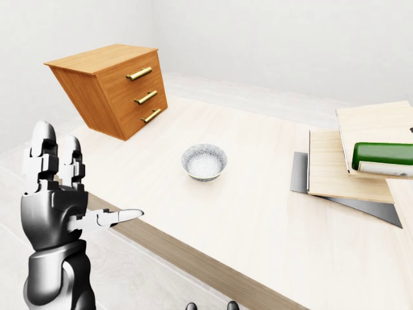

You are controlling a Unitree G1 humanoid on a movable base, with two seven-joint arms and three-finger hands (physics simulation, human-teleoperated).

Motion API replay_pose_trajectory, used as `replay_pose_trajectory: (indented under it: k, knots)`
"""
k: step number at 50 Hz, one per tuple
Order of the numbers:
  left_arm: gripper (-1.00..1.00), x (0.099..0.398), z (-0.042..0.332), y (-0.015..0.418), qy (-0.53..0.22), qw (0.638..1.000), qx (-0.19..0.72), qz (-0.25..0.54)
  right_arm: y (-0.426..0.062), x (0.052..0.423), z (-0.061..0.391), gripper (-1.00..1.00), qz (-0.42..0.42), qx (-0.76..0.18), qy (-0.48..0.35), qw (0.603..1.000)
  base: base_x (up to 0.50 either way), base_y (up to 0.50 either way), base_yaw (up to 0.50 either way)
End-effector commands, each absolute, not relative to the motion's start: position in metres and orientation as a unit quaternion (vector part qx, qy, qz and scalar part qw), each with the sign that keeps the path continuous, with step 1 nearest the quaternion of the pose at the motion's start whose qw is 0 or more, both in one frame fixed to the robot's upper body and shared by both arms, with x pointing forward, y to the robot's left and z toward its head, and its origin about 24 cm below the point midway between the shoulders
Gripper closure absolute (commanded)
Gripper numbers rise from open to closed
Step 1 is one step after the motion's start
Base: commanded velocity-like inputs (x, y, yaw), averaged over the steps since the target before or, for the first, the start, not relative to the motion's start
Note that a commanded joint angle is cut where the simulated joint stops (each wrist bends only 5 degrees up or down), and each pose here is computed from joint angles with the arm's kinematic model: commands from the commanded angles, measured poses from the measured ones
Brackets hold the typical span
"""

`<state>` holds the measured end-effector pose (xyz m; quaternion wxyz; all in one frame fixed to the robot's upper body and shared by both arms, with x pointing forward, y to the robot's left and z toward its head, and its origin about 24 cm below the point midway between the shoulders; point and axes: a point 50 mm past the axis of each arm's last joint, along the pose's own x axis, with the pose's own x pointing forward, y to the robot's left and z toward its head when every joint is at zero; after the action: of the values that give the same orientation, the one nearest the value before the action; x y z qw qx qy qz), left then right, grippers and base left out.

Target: Put the wine bottle on the wine rack.

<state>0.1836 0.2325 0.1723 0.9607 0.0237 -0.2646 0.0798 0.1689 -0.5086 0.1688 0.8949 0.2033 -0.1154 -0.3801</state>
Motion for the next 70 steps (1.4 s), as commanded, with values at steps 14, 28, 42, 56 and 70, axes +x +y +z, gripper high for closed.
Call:
replay_pose_trajectory:
  k: [14, 28, 42, 56, 70]
  knots:
    - [-1.0, 0.185, 0.171, 0.233, -0.262, 0.962, 0.023, 0.08, -0.51, 0.161, 0.176, -1.0, -0.382, 0.196, -0.133, 0.893, 0.0, 0.0, 0.0]
    - [-1.0, 0.184, 0.172, 0.233, -0.264, 0.961, 0.023, 0.08, -0.512, 0.136, 0.183, -1.0, -0.389, 0.176, -0.163, 0.89, 0.0, 0.0, 0.0]
    - [-1.0, 0.182, 0.175, 0.231, -0.272, 0.959, 0.024, 0.079, -0.51, 0.119, 0.202, -1.0, -0.392, 0.151, -0.211, 0.883, 0.0, 0.0, 0.0]
    - [-1.0, 0.183, 0.176, 0.231, -0.273, 0.959, 0.024, 0.077, -0.502, 0.105, 0.236, -1.0, -0.386, 0.118, -0.283, 0.87, 0.0, 0.0, 0.0]
    - [-1.0, 0.183, 0.178, 0.23, -0.278, 0.957, 0.025, 0.075, -0.486, 0.096, 0.277, -1.0, -0.371, 0.093, -0.37, 0.847, 0.0, 0.0, 0.0]
